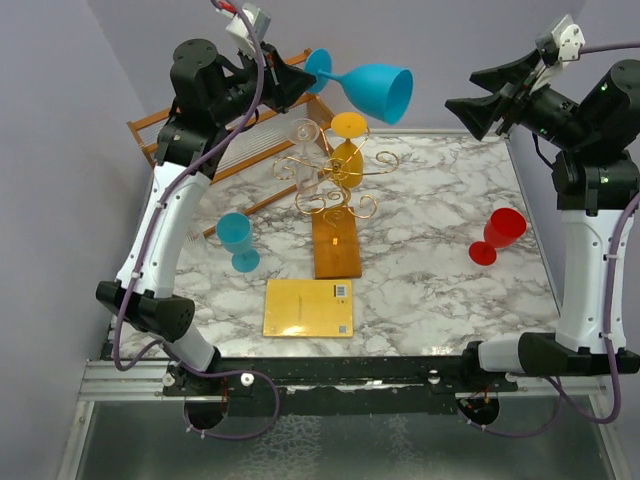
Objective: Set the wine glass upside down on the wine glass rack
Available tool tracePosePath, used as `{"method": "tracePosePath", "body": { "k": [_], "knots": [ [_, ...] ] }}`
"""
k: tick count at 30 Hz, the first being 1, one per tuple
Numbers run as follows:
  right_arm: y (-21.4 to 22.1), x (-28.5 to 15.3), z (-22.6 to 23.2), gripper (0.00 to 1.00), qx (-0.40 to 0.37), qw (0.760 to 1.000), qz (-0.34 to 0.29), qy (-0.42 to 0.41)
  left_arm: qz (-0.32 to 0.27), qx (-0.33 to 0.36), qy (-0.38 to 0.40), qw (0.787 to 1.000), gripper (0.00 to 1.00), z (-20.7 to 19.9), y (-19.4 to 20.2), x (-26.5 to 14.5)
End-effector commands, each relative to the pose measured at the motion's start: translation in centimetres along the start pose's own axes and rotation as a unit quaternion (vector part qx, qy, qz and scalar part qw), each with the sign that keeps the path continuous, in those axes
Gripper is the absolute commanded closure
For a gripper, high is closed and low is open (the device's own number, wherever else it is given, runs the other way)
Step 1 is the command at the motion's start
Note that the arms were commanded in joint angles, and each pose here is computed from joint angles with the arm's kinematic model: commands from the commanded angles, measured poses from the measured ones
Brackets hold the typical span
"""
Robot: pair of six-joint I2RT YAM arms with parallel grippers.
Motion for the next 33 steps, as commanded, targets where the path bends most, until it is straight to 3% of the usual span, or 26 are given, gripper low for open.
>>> {"method": "tracePosePath", "body": {
  "k": [1, 7, 11, 18, 24, 33],
  "knots": [
    [0.2, -1.1, -0.3, 0.34, -0.037, 0.998, 0.028, 0.048, -0.009, 0.134, -0.044, 0.990, 1.00, -1.0, -2.4, -3.6],
    [2.1, -0.8, -1.0, 0.30, -0.052, 0.996, 0.058, 0.045, 0.026, 0.302, -0.095, 0.948, 1.00, -2.0, -4.3, -8.3],
    [3.4, -0.4, -1.4, 0.29, -0.052, 0.995, 0.075, 0.033, 0.048, 0.377, -0.116, 0.918, 1.00, -3.3, -5.3, -11.6],
    [5.1, -0.3, -1.5, 0.27, -0.051, 0.994, 0.098, 0.021, 0.134, 0.494, -0.076, 0.856, 1.00, -5.7, -4.2, -17.1],
    [5.4, -0.5, -1.4, 0.26, -0.052, 0.993, 0.105, 0.019, 0.217, 0.561, -0.018, 0.799, 1.00, -6.9, -2.0, -20.6],
    [6.4, -0.4, -1.4, 0.26, -0.045, 0.992, 0.114, 0.017, 0.277, 0.597, 0.044, 0.752, 1.00, -4.5, 0.9, -19.1]
  ]
}}
Point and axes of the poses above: each gripper's point midway between its finger pads, its own x axis out along the fingers, its own z axis along the line the jaws close on, y = z × x, the point moved 8 cm from there along -x, back along the fingers, and after that the axes turned 2 degrees about -x, right-handed, at the moved point
